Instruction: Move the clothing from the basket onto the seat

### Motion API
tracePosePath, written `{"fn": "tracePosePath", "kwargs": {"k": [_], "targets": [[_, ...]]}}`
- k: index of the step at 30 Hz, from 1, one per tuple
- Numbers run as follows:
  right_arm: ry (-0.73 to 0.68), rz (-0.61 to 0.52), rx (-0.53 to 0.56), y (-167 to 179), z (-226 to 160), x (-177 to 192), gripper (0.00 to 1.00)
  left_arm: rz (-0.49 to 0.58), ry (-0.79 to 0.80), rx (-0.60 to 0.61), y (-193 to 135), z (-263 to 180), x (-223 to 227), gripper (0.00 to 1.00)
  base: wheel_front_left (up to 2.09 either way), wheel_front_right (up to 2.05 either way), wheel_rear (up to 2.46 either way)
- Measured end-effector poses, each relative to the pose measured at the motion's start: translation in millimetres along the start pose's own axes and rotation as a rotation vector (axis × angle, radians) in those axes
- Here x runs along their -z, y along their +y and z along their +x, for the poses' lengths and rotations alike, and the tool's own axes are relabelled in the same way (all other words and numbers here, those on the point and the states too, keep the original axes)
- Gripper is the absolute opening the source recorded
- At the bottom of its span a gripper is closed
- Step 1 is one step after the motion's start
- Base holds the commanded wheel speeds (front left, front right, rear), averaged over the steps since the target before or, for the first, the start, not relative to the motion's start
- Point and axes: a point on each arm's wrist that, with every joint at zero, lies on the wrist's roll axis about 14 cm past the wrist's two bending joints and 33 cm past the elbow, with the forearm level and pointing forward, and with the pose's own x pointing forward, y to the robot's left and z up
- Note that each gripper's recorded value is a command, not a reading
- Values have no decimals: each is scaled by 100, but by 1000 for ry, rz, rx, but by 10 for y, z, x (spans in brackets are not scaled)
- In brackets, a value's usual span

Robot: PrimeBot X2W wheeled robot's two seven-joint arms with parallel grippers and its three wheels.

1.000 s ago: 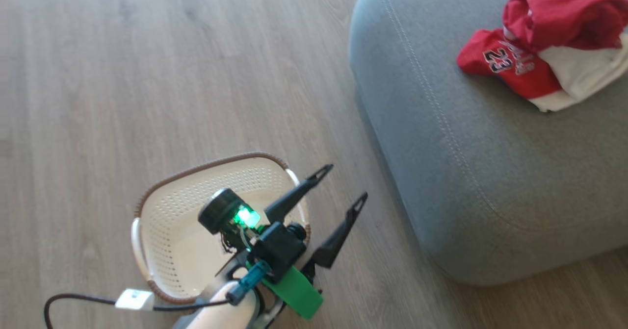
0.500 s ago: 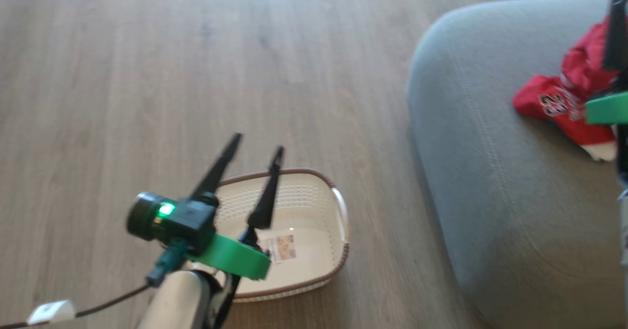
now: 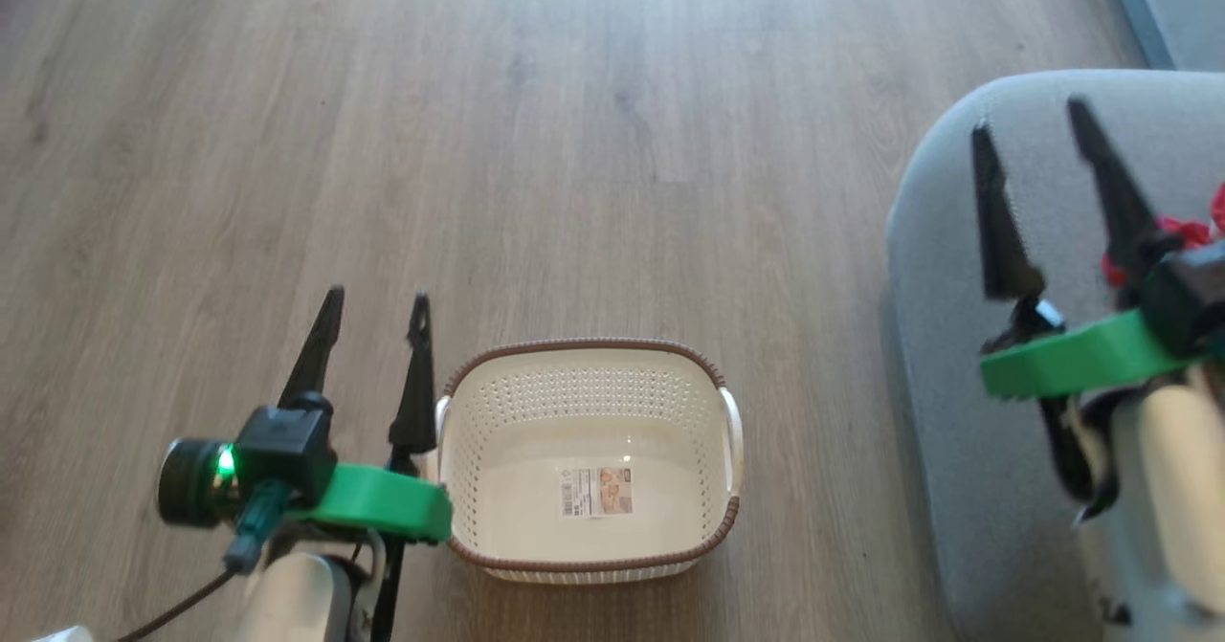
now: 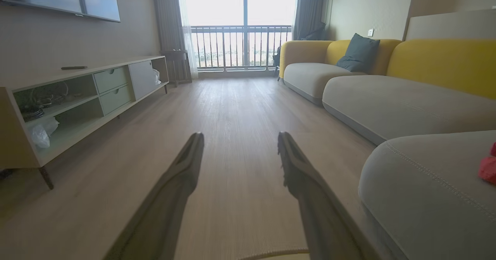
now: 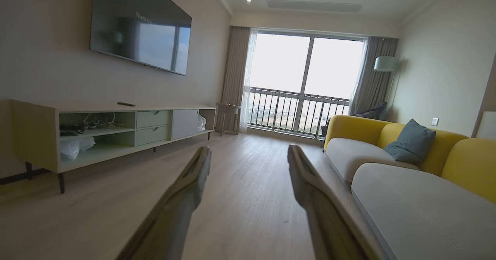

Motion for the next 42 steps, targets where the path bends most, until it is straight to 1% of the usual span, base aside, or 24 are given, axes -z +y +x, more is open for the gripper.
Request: {"fn": "tracePosePath", "kwargs": {"k": [2,4,5,6,9,14,19,26,42], "targets": [[31,30,-4,85,-49,112,100,11,46,-42,110,-59,133,100,0,0,0],[62,55,-6,154,-112,220,100,0,86,-89,238,-137,247,100,0,0,0],[76,68,-3,180,-143,267,100,5,108,-95,259,-177,307,100,0,0,0],[88,81,1,205,-176,309,100,15,130,-91,257,-217,372,100,0,0,0],[128,110,21,251,-292,429,100,-19,182,-87,255,-304,520,100,0,0,0],[220,147,121,127,-604,685,100,-38,229,-71,235,-390,655,100,0,0,0],[313,165,147,126,-865,913,100,-47,262,-31,147,-421,752,100,0,0,0],[318,185,159,124,-913,918,100,-48,316,-24,117,-516,904,100,0,0,0],[316,195,155,149,-909,911,100,-57,309,-32,137,-506,885,100,0,0,0]]}}
